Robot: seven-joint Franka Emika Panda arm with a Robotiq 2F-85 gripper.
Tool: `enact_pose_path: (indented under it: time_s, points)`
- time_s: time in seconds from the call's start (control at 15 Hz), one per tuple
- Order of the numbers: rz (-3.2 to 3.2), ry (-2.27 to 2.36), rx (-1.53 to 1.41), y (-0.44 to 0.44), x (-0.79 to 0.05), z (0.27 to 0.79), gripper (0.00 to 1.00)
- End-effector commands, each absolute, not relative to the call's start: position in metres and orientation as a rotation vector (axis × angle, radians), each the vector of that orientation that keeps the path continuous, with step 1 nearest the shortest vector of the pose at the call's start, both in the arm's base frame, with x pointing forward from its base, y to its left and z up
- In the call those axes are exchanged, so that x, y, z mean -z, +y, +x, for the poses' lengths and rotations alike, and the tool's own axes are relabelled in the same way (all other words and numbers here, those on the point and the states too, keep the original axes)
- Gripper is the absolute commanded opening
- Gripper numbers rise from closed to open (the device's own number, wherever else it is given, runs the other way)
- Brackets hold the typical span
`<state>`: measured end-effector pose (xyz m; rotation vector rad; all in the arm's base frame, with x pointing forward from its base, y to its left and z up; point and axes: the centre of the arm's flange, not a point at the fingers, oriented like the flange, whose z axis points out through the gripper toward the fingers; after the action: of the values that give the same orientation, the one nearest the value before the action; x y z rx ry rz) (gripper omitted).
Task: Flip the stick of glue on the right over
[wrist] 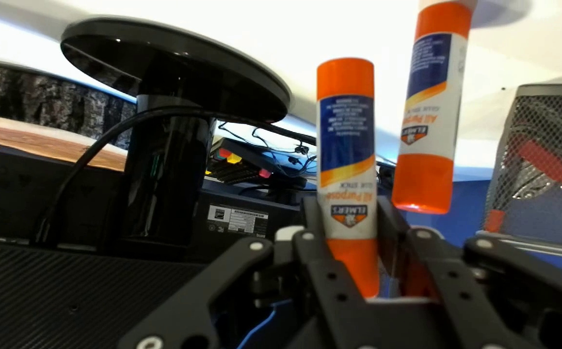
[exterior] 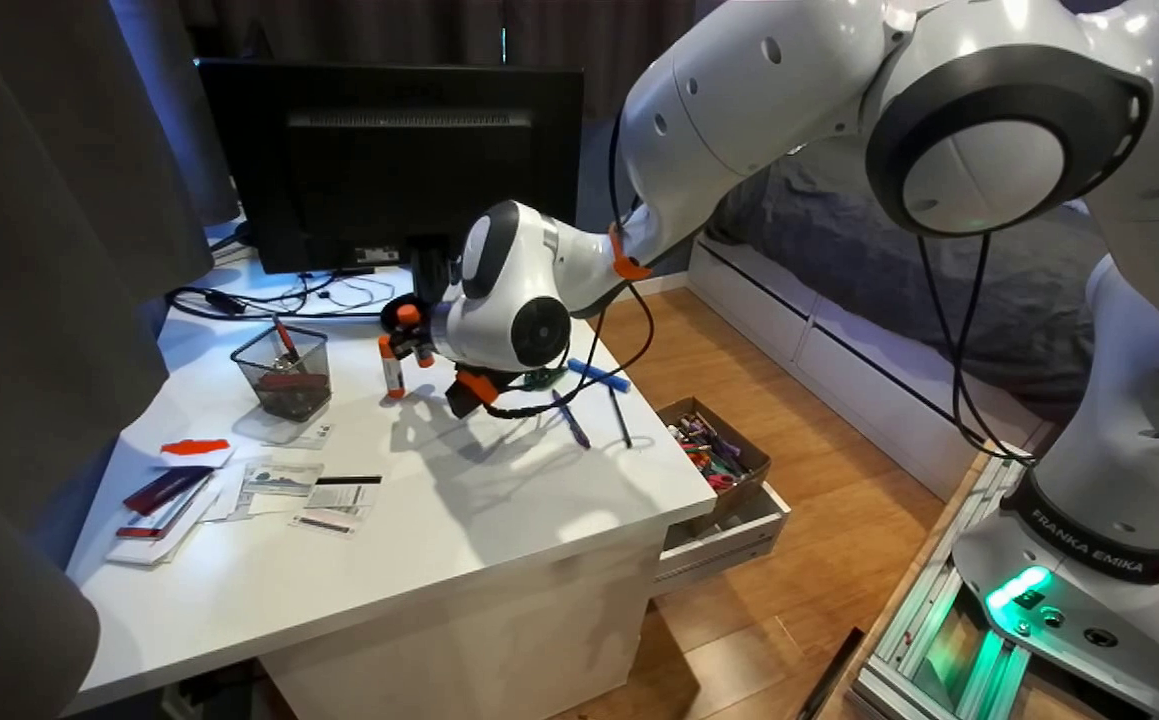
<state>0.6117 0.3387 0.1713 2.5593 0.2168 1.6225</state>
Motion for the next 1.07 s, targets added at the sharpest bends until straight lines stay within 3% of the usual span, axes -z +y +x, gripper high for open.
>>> enact_pose_path:
  time_s: [0.0,0.67,0.8,1.0]
  points:
    - [2.608,0.213,-1.683,0.327,-0.158,0.614,0.08]
    - [2.654,0.206,-1.710,0.311,-0.138,0.614,0.08]
    - [2.655,0.217,-1.706,0.310,-0.137,0.614,0.57]
    - [2.658,0.216,-1.700,0.307,-0.137,0.614,0.76]
